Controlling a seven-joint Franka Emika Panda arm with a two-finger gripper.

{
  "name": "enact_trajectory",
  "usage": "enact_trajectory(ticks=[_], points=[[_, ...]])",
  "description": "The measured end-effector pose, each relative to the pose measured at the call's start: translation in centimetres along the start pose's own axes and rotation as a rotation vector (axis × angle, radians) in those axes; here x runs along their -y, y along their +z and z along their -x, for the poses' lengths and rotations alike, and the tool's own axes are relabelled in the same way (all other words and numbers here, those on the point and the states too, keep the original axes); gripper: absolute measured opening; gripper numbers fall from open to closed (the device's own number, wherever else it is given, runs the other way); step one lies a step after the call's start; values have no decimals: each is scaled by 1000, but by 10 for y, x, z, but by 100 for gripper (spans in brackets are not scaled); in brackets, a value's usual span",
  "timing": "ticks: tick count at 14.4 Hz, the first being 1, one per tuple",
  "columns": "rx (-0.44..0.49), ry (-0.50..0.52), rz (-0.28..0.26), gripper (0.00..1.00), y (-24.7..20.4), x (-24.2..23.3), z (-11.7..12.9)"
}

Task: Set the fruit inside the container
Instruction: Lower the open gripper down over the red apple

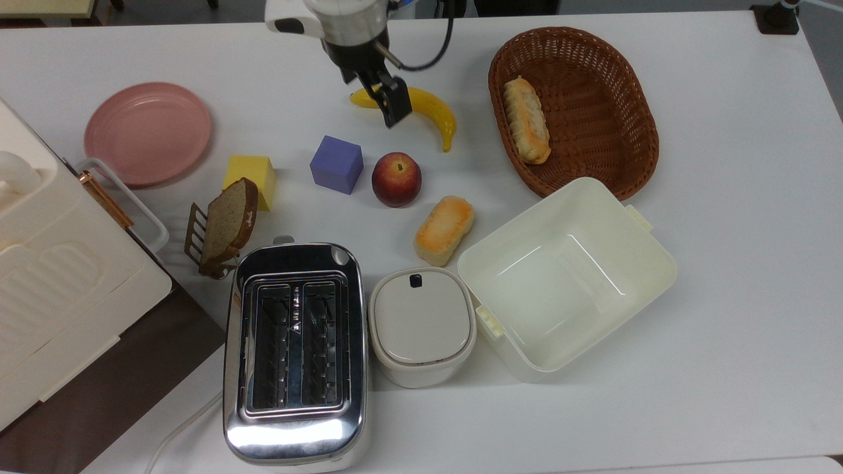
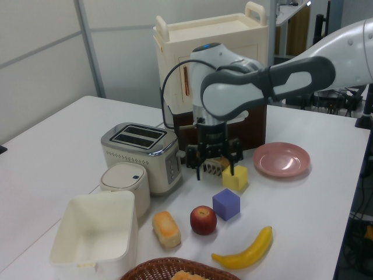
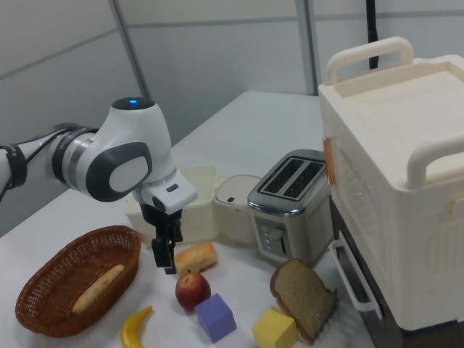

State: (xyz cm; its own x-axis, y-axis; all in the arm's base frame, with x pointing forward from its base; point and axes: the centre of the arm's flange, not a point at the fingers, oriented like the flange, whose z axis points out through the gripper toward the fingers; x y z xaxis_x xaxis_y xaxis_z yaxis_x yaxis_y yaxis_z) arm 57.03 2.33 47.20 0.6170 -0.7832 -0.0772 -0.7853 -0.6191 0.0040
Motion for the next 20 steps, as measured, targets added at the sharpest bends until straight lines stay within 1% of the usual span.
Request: enact_trajectory(ticks=[2, 3, 5, 7, 8, 13, 14, 16, 17, 18, 20], points=[[-47, 192, -45, 100, 12, 12, -6], [-67, 285, -57, 100, 18, 16, -11], [-101, 417, -58, 100, 23, 18, -16], [-108, 505, -55, 100, 26, 18, -18], [-104, 538, -45, 100, 27, 17, -17], [-74, 651, 42, 100, 46, 10, -12], [-67, 674, 65, 100, 60, 13, -8], [-56, 662, 112, 100, 88, 27, 12], [-57, 649, 113, 100, 93, 34, 21], [-62, 640, 92, 100, 92, 39, 26], [-75, 635, 35, 100, 91, 45, 25]])
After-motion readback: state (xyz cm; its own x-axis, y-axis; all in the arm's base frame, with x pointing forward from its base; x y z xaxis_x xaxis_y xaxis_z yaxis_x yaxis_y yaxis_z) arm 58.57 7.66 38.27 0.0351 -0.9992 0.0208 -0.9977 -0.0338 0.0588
